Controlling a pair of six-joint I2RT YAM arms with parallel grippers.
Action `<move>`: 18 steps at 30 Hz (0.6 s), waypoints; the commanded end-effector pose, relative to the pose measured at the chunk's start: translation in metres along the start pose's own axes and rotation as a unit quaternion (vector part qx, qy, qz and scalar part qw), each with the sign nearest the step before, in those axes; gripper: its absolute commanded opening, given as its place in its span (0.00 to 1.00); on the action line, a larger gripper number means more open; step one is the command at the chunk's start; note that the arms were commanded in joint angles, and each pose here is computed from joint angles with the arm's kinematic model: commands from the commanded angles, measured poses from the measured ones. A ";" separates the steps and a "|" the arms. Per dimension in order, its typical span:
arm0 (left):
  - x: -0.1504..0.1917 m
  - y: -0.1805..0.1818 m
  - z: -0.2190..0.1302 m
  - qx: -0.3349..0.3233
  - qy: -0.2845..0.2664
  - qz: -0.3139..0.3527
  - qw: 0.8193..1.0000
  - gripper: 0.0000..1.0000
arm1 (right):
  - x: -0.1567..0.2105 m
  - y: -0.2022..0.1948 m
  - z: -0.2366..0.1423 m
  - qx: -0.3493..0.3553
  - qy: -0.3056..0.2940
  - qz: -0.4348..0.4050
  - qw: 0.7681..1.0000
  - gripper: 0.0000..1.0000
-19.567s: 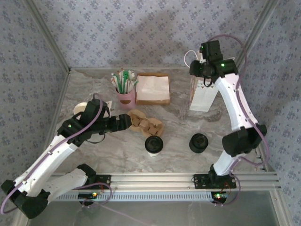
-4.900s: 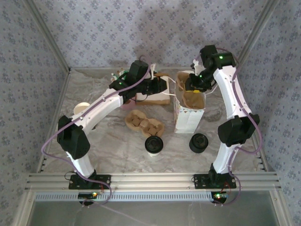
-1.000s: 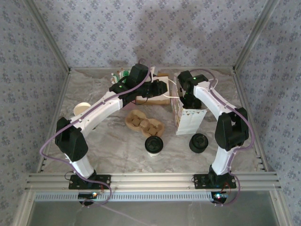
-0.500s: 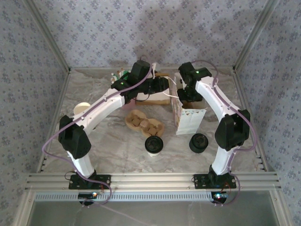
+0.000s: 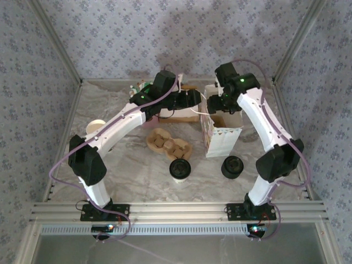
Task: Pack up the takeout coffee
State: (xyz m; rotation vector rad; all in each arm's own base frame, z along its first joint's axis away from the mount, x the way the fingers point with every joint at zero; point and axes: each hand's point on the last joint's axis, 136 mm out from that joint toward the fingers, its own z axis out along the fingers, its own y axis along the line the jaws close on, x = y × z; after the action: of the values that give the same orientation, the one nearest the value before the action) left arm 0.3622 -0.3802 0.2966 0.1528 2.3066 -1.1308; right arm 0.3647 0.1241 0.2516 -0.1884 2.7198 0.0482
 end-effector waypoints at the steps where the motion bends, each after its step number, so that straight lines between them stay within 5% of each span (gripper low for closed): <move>1: -0.014 -0.027 -0.028 0.026 -0.023 0.018 0.999 0.69 | -0.003 -0.001 -0.036 -0.012 -0.034 0.007 0.999 0.78; 18: -0.018 -0.051 -0.080 0.037 -0.051 0.049 0.997 0.99 | -0.011 0.009 -0.141 -0.086 -0.178 0.014 0.980 0.80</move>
State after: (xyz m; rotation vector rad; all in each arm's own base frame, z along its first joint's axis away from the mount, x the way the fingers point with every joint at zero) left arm 0.3376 -0.3586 0.3519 0.2000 2.2074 -1.1520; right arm 0.3313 0.1225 0.3616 -0.1670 2.4239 0.2309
